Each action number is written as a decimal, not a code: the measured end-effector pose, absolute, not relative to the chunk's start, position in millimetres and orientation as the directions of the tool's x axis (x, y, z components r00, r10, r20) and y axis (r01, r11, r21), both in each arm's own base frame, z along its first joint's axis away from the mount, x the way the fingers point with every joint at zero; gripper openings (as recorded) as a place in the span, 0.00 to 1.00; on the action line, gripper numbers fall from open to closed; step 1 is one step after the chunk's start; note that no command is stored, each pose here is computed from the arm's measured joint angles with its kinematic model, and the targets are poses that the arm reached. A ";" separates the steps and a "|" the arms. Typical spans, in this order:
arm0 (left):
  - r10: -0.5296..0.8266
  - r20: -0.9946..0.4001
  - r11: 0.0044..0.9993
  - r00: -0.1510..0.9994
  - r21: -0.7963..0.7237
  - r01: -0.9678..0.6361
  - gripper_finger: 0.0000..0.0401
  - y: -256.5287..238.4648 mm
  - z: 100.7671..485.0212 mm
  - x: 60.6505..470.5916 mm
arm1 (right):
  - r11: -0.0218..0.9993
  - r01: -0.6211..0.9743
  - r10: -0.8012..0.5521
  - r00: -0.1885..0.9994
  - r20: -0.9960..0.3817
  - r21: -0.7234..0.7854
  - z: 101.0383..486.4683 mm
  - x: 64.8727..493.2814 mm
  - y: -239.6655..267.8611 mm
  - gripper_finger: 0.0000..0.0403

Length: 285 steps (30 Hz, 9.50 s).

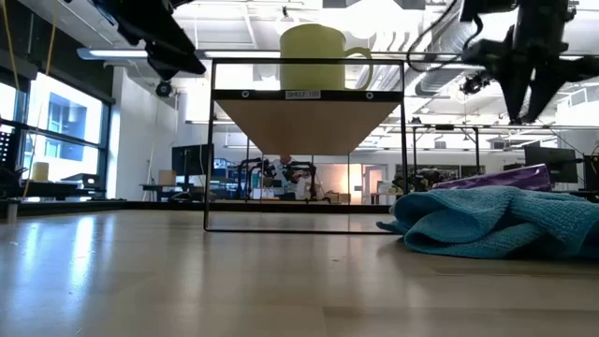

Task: Stack small to large cups/mugs on shelf
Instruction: Put the violet cup on the shelf

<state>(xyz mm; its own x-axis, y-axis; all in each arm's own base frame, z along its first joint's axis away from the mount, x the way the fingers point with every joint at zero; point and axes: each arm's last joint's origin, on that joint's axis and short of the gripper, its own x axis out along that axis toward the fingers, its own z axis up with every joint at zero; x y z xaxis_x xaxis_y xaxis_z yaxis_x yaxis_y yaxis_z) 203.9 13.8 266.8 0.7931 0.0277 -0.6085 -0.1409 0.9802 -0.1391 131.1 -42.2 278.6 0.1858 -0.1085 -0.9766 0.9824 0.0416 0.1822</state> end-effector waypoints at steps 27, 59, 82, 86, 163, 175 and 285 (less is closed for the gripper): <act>0.049 -0.633 0.992 0.773 -0.059 -0.112 0.46 14.3 264.4 202.1 | -0.282 0.951 -0.195 0.073 -0.978 0.127 246.8 130.1 -18.7 0.27; 0.127 -0.637 0.992 0.760 0.081 -0.098 0.46 16.5 264.0 201.3 | -0.449 0.888 -0.176 -0.193 -0.965 -0.096 209.5 167.2 -9.2 0.27; 0.126 -0.651 0.992 0.749 0.063 -0.111 0.46 16.4 262.7 200.2 | -0.375 0.924 -0.195 -0.160 -0.968 -0.077 190.5 190.8 -11.7 0.27; 0.126 -0.651 0.992 0.749 0.063 -0.112 0.46 16.4 262.6 200.2 | -0.373 0.925 -0.200 -0.160 -0.967 -0.076 190.6 190.7 -11.9 0.27; 0.124 -0.666 0.989 0.735 0.024 -0.145 0.46 16.2 261.1 198.9 | 0.362 0.919 -0.230 -0.072 -0.970 -0.154 279.5 207.9 -4.3 0.24; 0.124 -0.666 0.979 0.735 -0.037 -0.199 0.46 16.2 261.1 198.9 | 0.636 0.704 -0.225 -0.223 -0.948 -0.316 278.8 193.2 -34.8 0.24; 0.127 -0.617 0.958 0.777 -0.126 -0.257 0.46 16.5 265.8 202.9 | 0.755 0.228 -0.600 -0.137 -0.788 -0.614 182.9 202.3 6.9 0.39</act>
<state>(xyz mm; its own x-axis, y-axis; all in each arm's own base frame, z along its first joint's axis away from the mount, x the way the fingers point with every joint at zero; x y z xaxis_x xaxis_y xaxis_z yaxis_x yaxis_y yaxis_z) 202.9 16.5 265.8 0.7766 0.1270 -0.6170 -0.2572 0.9581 -0.1264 202.3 6.9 182.9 -0.1371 -0.5996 -0.7884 0.2282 0.7554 -0.6142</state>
